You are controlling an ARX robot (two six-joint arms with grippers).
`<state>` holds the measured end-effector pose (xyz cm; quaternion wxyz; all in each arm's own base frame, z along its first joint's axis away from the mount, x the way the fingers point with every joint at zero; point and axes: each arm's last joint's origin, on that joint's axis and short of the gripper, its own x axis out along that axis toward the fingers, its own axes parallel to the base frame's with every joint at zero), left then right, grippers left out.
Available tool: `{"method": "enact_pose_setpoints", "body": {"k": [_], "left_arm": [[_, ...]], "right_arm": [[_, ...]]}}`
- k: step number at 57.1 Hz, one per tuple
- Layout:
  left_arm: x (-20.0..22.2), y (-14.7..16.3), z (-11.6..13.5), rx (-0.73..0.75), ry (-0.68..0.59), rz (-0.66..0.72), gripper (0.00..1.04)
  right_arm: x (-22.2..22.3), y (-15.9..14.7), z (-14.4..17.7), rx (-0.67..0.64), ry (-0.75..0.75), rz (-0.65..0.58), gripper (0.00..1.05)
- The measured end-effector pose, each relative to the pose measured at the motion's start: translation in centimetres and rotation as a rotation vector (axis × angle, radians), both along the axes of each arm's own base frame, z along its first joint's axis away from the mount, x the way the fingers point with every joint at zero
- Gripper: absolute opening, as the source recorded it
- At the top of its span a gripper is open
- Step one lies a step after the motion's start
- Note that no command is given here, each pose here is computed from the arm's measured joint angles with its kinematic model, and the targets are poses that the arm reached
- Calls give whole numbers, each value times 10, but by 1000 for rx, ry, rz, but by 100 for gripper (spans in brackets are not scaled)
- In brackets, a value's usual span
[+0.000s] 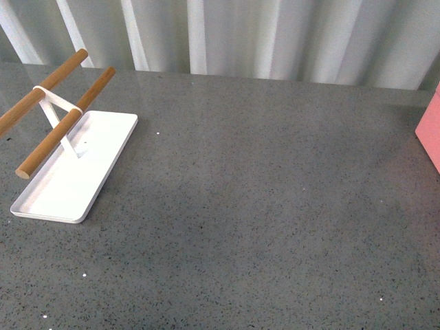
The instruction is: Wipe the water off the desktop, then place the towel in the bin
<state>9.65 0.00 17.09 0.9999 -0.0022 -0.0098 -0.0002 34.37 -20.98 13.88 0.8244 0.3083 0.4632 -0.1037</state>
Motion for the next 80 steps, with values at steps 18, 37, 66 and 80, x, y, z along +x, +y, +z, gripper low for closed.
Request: {"method": "enact_pose_setpoints", "body": {"k": [18,37,66,80], "left_arm": [[0,0,0,0,0,0,98],[0,0,0,0,0,0,98],[0,0,0,0,0,0,98],[0,0,0,0,0,0,98]], "right_arm": [[-10,16,11,102,-124,153,98],[-26,15,59,22,-228,155,98],[-51,69,150,-441,-652,301,98],[-95,146,176,-476,-887,611,98]]}}
